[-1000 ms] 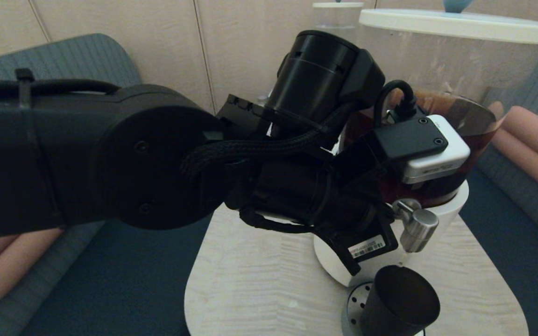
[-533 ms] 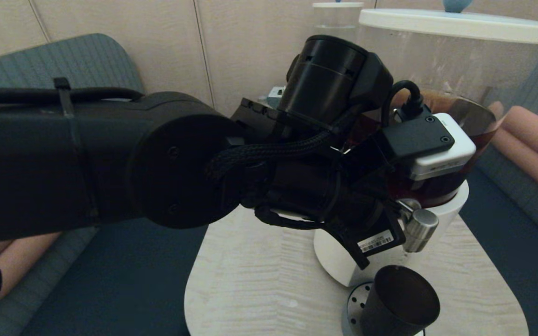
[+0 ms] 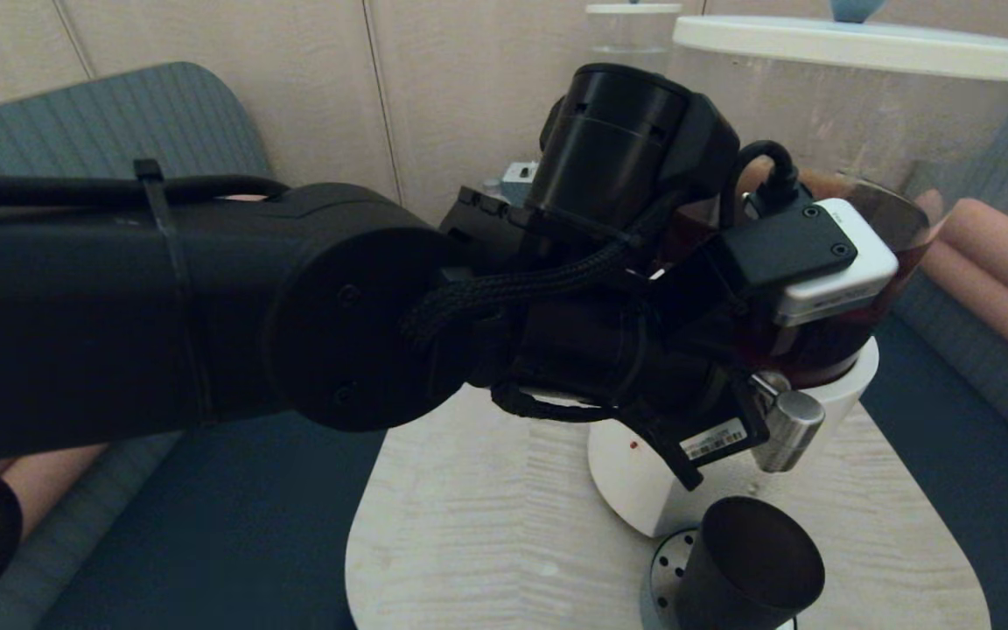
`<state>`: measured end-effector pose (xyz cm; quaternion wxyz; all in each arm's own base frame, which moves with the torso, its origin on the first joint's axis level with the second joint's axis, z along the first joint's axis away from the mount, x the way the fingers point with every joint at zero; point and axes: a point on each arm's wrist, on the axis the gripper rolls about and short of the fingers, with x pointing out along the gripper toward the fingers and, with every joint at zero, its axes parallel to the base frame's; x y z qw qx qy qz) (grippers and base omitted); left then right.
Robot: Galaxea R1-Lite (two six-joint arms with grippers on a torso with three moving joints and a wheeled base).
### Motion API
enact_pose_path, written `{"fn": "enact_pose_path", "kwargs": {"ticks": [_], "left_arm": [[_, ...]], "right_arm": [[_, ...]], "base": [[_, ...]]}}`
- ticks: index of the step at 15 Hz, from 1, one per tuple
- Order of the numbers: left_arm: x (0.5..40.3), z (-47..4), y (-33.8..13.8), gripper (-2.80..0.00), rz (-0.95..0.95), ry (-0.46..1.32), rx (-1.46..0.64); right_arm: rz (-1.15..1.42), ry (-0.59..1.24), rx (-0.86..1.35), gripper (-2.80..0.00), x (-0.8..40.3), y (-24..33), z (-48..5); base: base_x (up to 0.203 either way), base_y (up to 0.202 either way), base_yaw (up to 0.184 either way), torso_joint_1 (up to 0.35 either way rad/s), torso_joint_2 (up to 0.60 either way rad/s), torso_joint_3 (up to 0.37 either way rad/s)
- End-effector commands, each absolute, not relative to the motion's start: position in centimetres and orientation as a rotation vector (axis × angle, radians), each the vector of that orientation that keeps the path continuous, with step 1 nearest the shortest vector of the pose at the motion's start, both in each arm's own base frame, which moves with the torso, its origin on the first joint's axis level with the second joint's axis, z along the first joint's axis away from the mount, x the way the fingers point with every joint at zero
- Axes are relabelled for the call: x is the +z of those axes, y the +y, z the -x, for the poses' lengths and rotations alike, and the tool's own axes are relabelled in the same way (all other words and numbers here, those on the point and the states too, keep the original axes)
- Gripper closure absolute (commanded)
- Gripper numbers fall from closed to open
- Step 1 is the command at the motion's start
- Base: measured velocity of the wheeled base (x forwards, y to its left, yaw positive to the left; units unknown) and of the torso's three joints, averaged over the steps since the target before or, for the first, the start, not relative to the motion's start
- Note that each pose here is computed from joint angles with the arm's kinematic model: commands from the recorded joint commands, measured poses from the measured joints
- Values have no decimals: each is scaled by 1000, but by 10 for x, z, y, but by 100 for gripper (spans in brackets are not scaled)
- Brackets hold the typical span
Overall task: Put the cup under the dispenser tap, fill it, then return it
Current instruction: Turn off the faucet
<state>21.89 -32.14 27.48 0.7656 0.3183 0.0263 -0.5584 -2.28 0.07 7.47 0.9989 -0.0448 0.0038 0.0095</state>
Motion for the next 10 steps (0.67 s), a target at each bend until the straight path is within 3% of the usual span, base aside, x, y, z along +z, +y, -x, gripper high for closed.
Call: {"fn": "enact_pose_path", "kwargs": {"ticks": [1, 10], "left_arm": [[276, -219, -322, 0, -689, 44, -1213], [273, -224, -329, 0, -679, 1, -1205]], "right_arm": [[90, 14, 21, 0, 72, 1, 22], [90, 14, 20, 0, 72, 1, 22]], "base": [[0, 0, 0, 0, 0, 0], [0, 0, 0, 0, 0, 0]]}}
